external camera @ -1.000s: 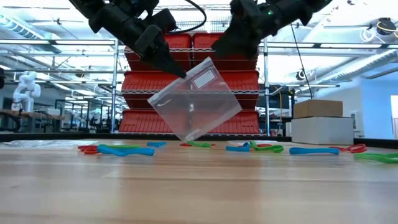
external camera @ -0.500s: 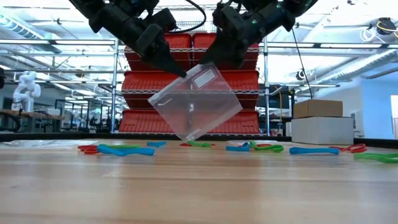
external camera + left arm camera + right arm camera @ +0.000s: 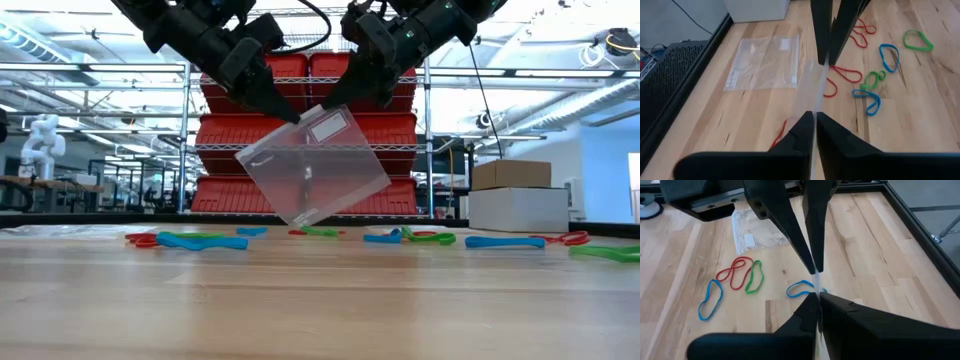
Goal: Sort rubber bands
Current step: Open the top left transparent zip bag
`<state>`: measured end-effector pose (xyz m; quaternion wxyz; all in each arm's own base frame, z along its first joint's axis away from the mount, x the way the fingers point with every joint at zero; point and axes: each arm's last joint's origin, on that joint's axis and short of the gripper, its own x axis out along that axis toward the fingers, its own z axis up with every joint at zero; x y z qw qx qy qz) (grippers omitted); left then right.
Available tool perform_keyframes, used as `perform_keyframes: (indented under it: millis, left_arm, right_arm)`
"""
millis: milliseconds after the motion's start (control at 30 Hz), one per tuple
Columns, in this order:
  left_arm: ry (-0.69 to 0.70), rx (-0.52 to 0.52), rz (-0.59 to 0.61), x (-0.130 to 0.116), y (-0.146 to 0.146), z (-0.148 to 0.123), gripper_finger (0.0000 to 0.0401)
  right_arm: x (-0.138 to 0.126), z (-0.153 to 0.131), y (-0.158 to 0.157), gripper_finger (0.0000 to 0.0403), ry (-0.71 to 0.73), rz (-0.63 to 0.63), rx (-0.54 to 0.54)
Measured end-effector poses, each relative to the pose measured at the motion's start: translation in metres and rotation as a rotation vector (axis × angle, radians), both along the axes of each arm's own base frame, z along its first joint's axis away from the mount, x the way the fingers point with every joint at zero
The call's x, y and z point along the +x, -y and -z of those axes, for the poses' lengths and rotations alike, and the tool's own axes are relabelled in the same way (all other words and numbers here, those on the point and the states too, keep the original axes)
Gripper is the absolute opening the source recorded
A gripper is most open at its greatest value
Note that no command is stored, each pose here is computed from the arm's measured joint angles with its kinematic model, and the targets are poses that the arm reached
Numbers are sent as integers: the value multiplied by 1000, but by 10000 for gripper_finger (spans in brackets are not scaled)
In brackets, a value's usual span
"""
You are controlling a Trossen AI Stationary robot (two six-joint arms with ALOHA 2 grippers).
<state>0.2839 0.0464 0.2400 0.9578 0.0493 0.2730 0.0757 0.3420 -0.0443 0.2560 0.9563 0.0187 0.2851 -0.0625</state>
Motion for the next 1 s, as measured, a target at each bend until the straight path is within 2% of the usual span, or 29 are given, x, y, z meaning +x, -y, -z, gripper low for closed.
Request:
perform_keyframes:
  millis: [300,533,667,867,1000]
  left_arm:
    - [112,49,-32,-15,-12,-27,81]
    - [240,76,-4,-40,-23,-53,108]
    - [331,83,39,-54,-28,-54,118]
    - [503,5,120,-71,-35,-40,121]
    - [641,-8,137,-80,-40,-34,121]
  right_arm:
    - [-3,-4,0,1,0,-7,-13]
    - [-15,-25,-1,0,59,-8,-27]
    - [-26,-43,-3,0,115,-7,-38]
    - [-44,-68,-3,0,195,37,-83]
    - [-52,-78,-4,0,229,41,-102]
